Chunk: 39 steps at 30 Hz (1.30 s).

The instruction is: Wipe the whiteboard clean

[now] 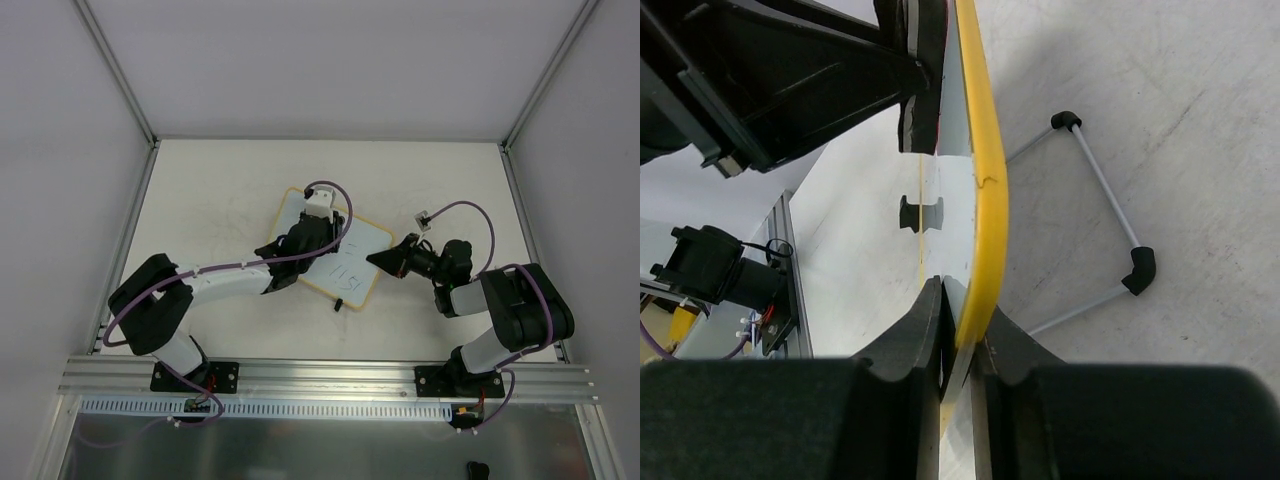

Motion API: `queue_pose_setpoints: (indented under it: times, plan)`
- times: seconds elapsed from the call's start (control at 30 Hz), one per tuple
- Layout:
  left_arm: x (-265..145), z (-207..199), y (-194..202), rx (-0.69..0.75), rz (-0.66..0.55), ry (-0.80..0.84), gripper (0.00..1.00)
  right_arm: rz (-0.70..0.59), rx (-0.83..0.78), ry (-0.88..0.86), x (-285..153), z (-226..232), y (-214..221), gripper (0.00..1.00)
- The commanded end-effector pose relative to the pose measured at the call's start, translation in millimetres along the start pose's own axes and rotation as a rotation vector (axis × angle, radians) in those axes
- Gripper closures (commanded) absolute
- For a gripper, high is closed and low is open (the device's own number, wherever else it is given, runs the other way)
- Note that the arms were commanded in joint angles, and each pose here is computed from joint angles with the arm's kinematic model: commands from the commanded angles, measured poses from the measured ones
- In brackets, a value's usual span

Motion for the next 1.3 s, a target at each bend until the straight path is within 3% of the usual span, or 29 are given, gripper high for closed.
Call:
queue_pose_setpoints:
  times: [0.0, 0.3, 0.53, 0.73, 1.0, 1.13, 1.27]
  plan:
    - [1.8, -55.4, 7.2, 0.008, 0.026, 0.158, 1.00, -0.030, -0.326, -0.170, 3.7, 32.5, -11.4, 1.00]
    - [-16.8, -87.0, 3.9, 0.009, 0.018, 0.245, 1.00, -0.031, -0.331, -0.173, 4.3, 33.1, -12.1, 1.00]
    - [-16.8, -81.2, 8.7, 0.029, 0.018, 0.201, 1.00, -0.031, -0.332, -0.174, 4.3, 33.5, -12.3, 1.00]
    - [-12.5, -35.1, 18.3, 0.010, 0.033, 0.110, 1.00, -0.031, -0.331, -0.174, 3.7, 33.5, -12.2, 1.00]
    - [-18.6, 60.5, 34.9, 0.003, 0.044, -0.085, 1.00, -0.031, -0.333, -0.175, 3.9, 34.1, -12.1, 1.00]
    - [-21.7, 69.6, 36.9, 0.010, 0.039, -0.103, 1.00, -0.032, -0.335, -0.175, 3.6, 34.2, -12.7, 1.00]
    - [-20.7, 51.9, 40.3, -0.018, 0.043, -0.040, 1.00, -0.032, -0.333, -0.174, 3.7, 33.8, -12.5, 1.00]
Point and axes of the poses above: each gripper's point midway between its finger pads, its own x axis out along the fingers, its own z axis along the line the jaws close on, y = z × x, the point moved 1 cm from there along -x, back along the fingers, and after that the axes turned 11 degrees about x, right-handed, at the moved point
